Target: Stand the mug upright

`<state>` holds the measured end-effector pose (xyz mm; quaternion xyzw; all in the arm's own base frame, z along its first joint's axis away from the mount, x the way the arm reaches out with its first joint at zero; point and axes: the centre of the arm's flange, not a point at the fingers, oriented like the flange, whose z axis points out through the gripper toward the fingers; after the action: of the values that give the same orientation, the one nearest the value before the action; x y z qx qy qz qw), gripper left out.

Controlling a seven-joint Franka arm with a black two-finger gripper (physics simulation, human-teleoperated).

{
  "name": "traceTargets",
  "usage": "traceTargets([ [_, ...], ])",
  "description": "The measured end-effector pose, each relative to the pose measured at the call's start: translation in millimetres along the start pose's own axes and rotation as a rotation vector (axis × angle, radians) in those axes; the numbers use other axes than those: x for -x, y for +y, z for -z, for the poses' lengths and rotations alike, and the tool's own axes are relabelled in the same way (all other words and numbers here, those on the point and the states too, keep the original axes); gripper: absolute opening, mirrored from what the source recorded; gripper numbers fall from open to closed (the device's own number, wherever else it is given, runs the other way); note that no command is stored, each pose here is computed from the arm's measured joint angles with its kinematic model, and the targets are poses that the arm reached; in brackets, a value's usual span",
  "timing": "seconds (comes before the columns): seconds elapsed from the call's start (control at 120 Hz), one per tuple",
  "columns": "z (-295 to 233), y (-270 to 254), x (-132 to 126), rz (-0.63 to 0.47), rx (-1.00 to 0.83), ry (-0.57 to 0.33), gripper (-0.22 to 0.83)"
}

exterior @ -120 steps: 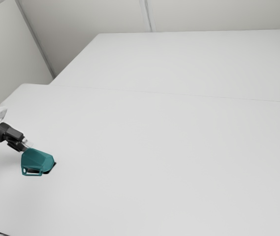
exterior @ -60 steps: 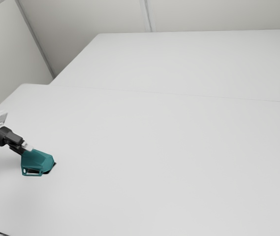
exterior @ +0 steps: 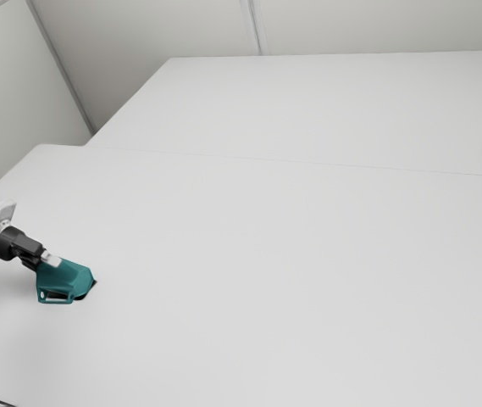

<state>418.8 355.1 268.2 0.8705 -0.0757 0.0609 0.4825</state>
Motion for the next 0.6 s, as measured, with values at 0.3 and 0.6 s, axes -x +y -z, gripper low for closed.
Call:
traceTargets([
  [0.3, -5, -3, 6, 0.008, 0.023, 0.015, 0.56],
  [0.6, -6, -6, 11, 0.019, 0.032, 0.023, 0.38],
])
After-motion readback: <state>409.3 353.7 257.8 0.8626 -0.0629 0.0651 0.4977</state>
